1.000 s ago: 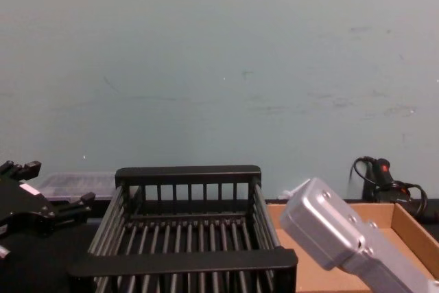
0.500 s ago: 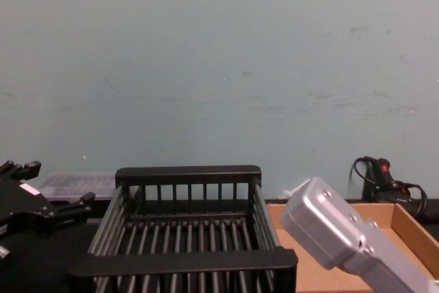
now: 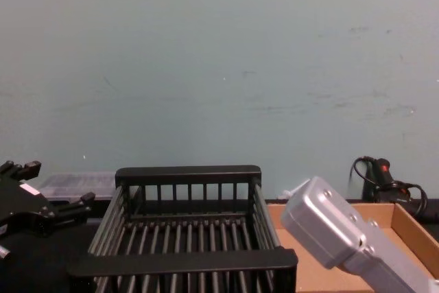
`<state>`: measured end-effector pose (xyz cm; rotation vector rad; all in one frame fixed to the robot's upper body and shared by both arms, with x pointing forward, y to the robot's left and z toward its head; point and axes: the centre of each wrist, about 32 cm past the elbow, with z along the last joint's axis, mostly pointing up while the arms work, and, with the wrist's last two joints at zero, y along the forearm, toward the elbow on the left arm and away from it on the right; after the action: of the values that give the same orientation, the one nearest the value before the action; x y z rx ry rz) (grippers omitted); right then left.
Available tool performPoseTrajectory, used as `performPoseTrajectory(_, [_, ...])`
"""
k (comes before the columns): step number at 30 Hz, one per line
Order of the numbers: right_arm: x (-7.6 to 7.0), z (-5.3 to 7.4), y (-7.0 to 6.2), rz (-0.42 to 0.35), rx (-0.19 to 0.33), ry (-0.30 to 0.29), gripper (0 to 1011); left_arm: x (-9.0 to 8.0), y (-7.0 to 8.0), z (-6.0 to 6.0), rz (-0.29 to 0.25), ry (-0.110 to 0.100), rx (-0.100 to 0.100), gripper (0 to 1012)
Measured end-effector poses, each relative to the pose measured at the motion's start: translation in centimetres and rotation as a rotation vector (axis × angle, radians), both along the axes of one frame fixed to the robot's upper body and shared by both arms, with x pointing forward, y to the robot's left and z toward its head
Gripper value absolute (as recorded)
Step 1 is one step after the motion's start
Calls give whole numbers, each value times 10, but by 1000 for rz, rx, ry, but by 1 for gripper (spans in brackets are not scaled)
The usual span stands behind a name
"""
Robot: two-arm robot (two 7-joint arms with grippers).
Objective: Pick up the white tape and place it into the black box , Pick up the silver tape and place it into the brown box.
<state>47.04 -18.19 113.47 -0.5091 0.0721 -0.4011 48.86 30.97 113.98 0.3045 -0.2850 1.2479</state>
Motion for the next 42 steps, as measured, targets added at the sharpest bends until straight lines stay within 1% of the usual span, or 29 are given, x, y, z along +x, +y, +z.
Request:
performPoseTrajectory(2, [0, 0, 0, 0, 0, 0, 473, 0, 0, 0, 0, 0, 0, 1001])
performPoseTrajectory(3, [0, 0, 0, 0, 0, 0, 414, 0, 0, 0, 0, 0, 0, 1001])
performPoseTrajectory(5, [0, 0, 0, 0, 1, 0, 370, 0, 0, 0, 0, 0, 0, 1001])
performPoseTrajectory(8, [0, 0, 0, 0, 1, 0, 268, 0, 0, 0, 0, 0, 0, 1001])
performPoseTrajectory(9, [0, 0, 0, 0, 1, 0, 251, 0, 0, 0, 0, 0, 0, 1001])
performPoseTrajectory(10, [0, 0, 0, 0, 1, 0, 194, 0, 0, 0, 0, 0, 0, 1001])
performPoseTrajectory(12, [0, 0, 0, 0, 1, 0, 161, 0, 0, 0, 0, 0, 0, 1002])
performPoseTrajectory(13, [0, 0, 0, 0, 1, 0, 126, 0, 0, 0, 0, 0, 0, 1001])
performPoseTrajectory(15, [0, 0, 0, 0, 1, 0, 103, 0, 0, 0, 0, 0, 0, 1001])
performPoseTrajectory(20, [0, 0, 0, 0, 2, 2, 94, 0, 0, 0, 0, 0, 0, 1001])
performPoseTrajectory(27, [2, 2, -6, -1, 19, 14, 94, 0, 0, 0, 0, 0, 0, 1001])
performPoseTrajectory(35, [1, 12, -16, -8, 46, -5, 94, 0, 0, 0, 0, 0, 0, 1001])
performPoseTrajectory(42, [0, 26, -28, -31, 82, -42, 94, 0, 0, 0, 0, 0, 0, 1001])
